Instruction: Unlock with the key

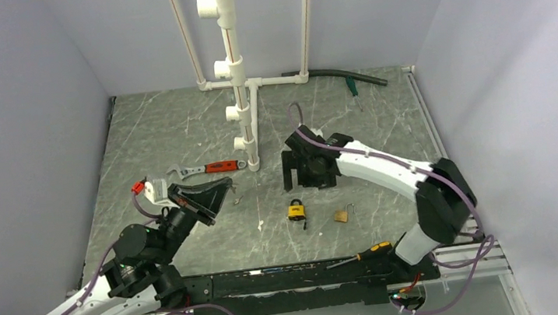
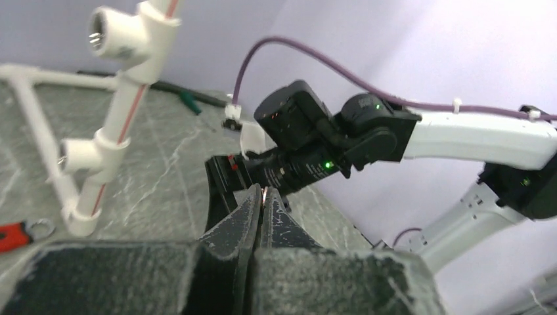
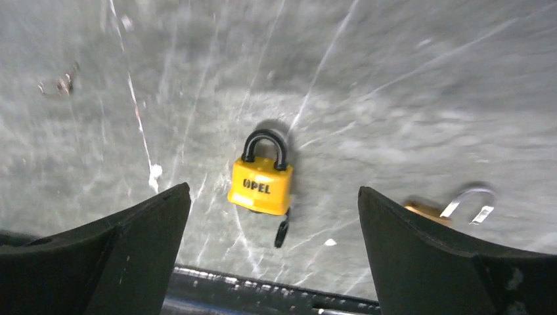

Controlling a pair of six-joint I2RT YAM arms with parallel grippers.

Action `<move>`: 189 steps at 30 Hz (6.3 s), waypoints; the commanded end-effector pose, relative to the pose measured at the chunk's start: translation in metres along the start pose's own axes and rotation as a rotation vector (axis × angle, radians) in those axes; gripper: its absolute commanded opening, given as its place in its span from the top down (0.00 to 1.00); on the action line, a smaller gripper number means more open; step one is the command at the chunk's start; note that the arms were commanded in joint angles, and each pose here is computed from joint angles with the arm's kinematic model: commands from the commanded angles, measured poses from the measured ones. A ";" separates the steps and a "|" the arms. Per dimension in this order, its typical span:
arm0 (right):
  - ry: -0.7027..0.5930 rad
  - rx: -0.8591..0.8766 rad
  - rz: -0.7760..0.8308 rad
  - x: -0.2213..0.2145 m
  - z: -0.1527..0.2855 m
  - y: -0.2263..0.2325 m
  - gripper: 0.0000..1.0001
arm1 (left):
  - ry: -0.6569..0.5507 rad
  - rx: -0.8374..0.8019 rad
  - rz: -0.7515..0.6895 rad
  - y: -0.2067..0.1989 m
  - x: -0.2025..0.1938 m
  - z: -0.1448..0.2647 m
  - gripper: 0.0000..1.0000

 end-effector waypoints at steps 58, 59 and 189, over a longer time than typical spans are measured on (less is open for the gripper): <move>-0.916 1.005 0.851 -0.020 0.267 0.091 0.86 | 0.261 -0.532 0.049 -0.095 -0.033 -0.032 1.00; -0.917 1.004 0.852 -0.019 0.267 0.091 0.87 | 0.260 -0.531 0.049 -0.095 -0.033 -0.033 1.00; -0.463 0.289 -0.169 0.021 0.220 -0.010 0.15 | 0.294 -0.433 -0.741 -0.029 -0.076 -0.025 1.00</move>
Point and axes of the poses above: each gripper's point midway between its finger pads, its own z axis back along the fingers, its own y axis along the line the jaws close on, x = y × z, the point moved 5 cm from there along z, back along the fingers, and after that the axes turned 14 degrees about z, right-handed, at the moved point
